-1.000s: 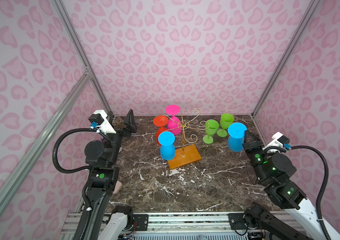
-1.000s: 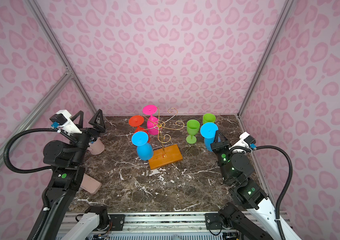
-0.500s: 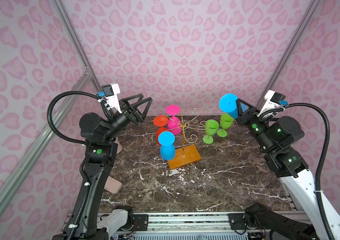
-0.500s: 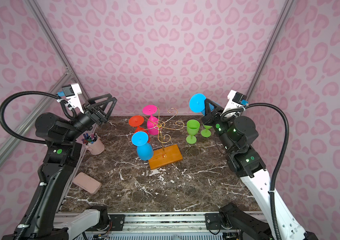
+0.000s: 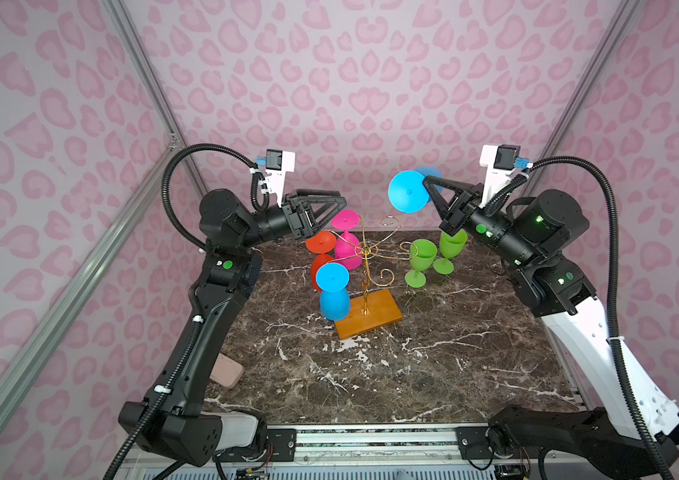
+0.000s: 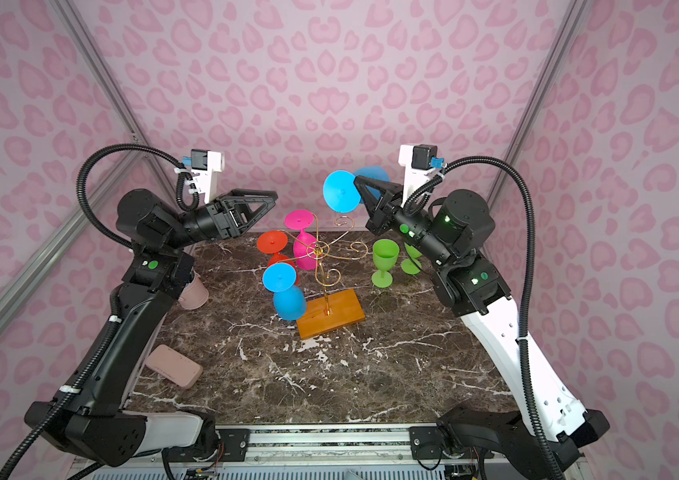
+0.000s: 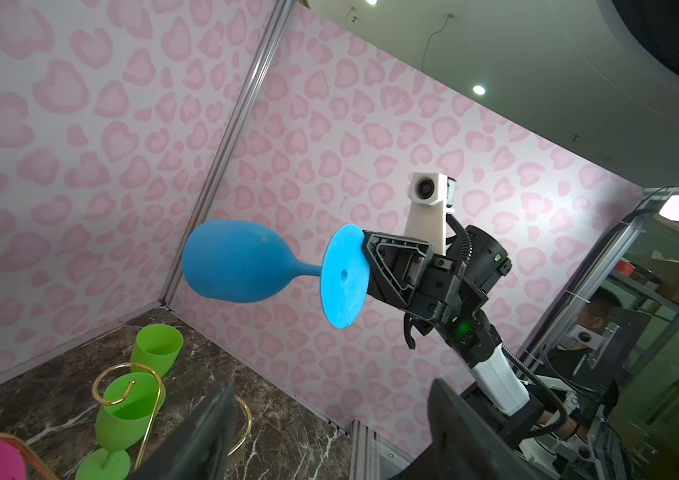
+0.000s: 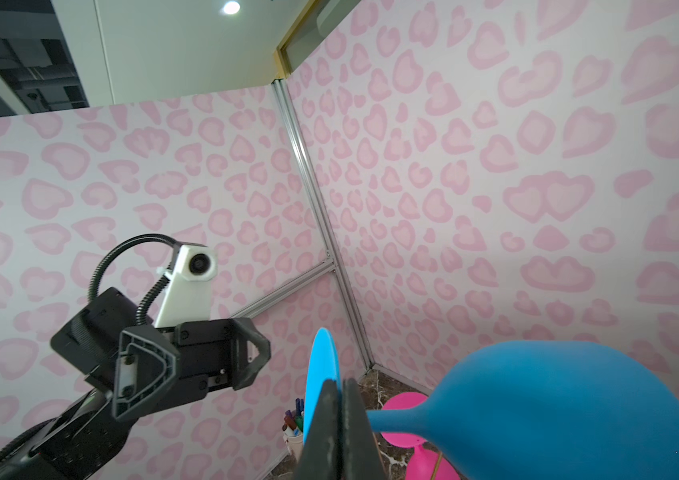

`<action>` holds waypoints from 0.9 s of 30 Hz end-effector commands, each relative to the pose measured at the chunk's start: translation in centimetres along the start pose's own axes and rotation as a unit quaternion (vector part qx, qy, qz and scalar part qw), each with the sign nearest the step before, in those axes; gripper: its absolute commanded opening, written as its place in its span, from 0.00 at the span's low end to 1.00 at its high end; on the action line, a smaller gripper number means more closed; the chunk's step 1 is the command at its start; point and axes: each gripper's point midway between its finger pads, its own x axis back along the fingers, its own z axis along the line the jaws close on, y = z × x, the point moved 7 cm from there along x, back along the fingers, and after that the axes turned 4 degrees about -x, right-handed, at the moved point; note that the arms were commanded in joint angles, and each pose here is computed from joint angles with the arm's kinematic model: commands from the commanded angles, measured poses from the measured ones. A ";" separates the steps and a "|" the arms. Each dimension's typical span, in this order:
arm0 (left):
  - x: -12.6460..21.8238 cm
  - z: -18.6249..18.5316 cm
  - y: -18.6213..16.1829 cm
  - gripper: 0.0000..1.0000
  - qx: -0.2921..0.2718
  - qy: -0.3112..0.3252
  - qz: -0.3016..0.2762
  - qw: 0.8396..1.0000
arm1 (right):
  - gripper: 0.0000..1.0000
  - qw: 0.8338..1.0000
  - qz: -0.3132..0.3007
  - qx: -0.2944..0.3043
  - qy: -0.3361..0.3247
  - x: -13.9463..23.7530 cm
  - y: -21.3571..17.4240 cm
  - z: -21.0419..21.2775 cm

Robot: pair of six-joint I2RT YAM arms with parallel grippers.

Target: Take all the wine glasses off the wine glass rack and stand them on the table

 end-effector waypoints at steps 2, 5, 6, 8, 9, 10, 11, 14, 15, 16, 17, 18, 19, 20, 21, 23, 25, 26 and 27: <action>-1.3 -0.7 0.2 0.70 -0.010 -0.031 0.004 0.999 | 0.00 0.999 0.002 0.016 0.045 -1.2 -0.2 1.6; -2.1 -0.4 0.0 0.68 -0.005 -0.039 0.010 0.999 | 0.00 0.998 0.006 0.010 0.056 -2.0 -0.8 2.1; -2.3 -0.4 -0.1 0.67 -0.005 -0.041 0.011 0.999 | 0.00 0.998 0.007 0.005 0.063 -2.3 -1.0 2.2; -2.6 -0.3 -0.2 0.66 -0.003 -0.043 0.011 0.999 | 0.00 0.997 0.009 0.002 0.072 -2.6 -1.2 2.6; -2.7 -0.3 -0.2 0.65 -0.002 -0.045 0.012 0.999 | 0.00 0.997 0.011 -0.002 0.074 -2.8 -1.5 2.6; -2.8 -0.3 -0.3 0.64 -0.002 -0.047 0.013 0.999 | 0.00 0.997 0.011 -0.004 0.077 -3.0 -1.6 2.7; -3.0 -0.3 -0.3 0.63 -0.001 -0.048 0.014 0.999 | 0.00 0.997 0.012 -0.006 0.079 -3.2 -1.8 2.8; -3.3 -0.3 -0.4 0.58 0.002 -0.053 0.015 0.998 | 0.00 0.996 0.014 -0.011 0.083 -3.6 -2.3 3.0; -3.5 -0.3 -0.4 0.56 0.004 -0.056 0.016 0.998 | 0.00 0.996 0.015 -0.014 0.085 -3.8 -2.5 3.1; -3.6 -0.3 -0.4 0.53 0.004 -0.058 0.018 0.998 | 0.00 0.996 0.015 -0.015 0.086 -3.9 -2.6 3.1; -3.7 -0.4 -0.4 0.51 0.006 -0.061 0.019 0.998 | 0.00 0.996 0.015 -0.016 0.085 -4.0 -2.6 3.1; -3.8 -0.5 -0.4 0.48 0.008 -0.064 0.020 0.998 | 0.00 0.996 0.016 -0.016 0.086 -4.0 -2.7 3.1; -3.9 -0.5 -0.4 0.46 0.009 -0.066 0.021 0.998 | 0.00 0.996 0.015 -0.016 0.085 -4.1 -2.8 3.0; -3.9 -0.6 -0.4 0.43 0.011 -0.068 0.021 0.997 | 0.00 0.996 0.015 -0.016 0.084 -4.2 -2.8 3.0; -4.0 -0.5 -0.4 0.39 0.012 -0.068 0.021 0.997 | 0.00 0.996 0.016 -0.017 0.084 -4.2 -2.8 3.0; -4.0 -0.7 -0.4 0.26 0.017 -0.070 0.020 0.997 | 0.00 0.996 0.015 -0.018 0.084 -4.2 -2.8 3.1; -4.0 -0.9 -0.2 0.14 0.020 -0.073 0.018 0.997 | 0.00 0.996 0.014 -0.018 0.084 -4.3 -2.8 3.0; -4.0 -0.9 -0.2 0.09 0.023 -0.074 0.018 0.997 | 0.00 0.996 0.013 -0.017 0.084 -4.2 -2.7 3.1; -4.0 -1.1 0.0 0.04 0.023 -0.074 0.015 0.997 | 0.00 0.996 0.015 -0.018 0.084 -4.2 -2.7 3.1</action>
